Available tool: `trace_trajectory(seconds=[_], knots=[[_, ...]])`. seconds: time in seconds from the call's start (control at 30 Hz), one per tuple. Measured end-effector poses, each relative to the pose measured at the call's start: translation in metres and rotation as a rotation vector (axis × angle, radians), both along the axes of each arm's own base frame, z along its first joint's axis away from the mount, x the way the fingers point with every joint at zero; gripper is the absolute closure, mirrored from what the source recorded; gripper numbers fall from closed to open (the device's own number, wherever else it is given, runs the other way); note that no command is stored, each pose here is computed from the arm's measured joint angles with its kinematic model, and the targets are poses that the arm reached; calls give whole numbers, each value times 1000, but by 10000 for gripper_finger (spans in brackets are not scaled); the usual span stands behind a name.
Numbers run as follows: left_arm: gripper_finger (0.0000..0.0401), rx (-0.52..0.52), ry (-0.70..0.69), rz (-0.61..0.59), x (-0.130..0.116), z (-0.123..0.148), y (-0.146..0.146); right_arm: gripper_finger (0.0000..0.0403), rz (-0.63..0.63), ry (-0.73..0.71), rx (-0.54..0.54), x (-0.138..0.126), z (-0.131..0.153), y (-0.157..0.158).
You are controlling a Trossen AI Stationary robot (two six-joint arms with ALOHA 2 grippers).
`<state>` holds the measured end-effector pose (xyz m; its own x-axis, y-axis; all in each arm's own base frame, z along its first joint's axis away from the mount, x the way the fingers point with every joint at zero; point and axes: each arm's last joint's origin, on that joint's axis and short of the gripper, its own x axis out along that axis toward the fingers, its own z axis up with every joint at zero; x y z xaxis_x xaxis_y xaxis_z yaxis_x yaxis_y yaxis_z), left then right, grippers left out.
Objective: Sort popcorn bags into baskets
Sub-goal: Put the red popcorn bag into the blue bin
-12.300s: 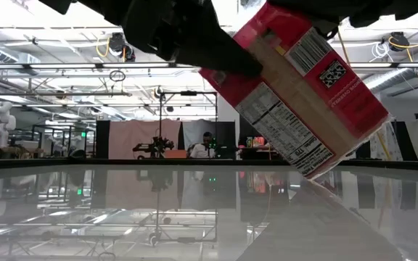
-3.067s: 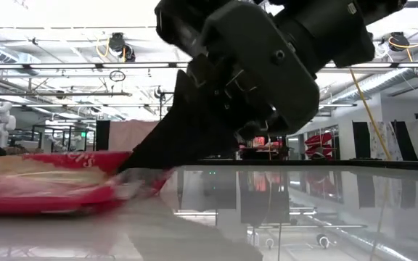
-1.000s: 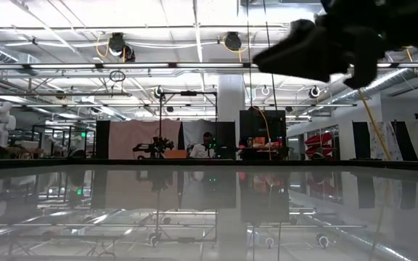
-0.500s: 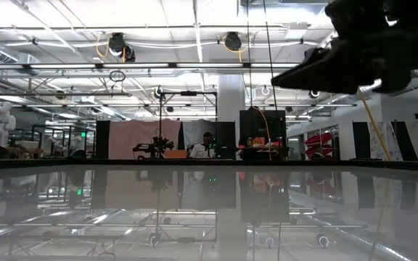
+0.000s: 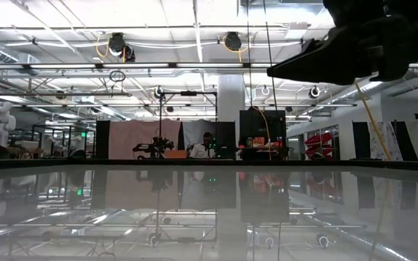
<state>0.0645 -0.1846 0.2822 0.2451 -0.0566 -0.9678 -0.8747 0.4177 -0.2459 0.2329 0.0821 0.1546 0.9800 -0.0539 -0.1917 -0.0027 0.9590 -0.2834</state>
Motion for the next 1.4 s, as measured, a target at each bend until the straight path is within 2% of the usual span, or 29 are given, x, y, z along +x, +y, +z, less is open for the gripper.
trace_trajectory(seconds=[0.07,0.2,0.5,0.6,0.9,1.1,1.27,1.4], knots=[[366,10,27,-3,-6,-1,0,232,36,-4,26,0,1,1],[366,7,28,-9,-8,-2,-3,232,31,-61,125,12,9,6],[358,12,24,-39,-7,-2,-3,232,144,-78,65,60,23,35],[330,7,31,-38,-7,-2,-4,232,169,-72,65,68,21,39],[209,11,46,-36,-8,0,1,232,167,-49,63,70,16,40],[166,14,85,-17,-11,8,16,232,168,-41,58,70,15,40],[173,10,251,-9,-17,10,26,232,167,-40,62,70,15,40],[206,-22,251,-13,-19,15,31,232,167,-40,60,70,15,40]])
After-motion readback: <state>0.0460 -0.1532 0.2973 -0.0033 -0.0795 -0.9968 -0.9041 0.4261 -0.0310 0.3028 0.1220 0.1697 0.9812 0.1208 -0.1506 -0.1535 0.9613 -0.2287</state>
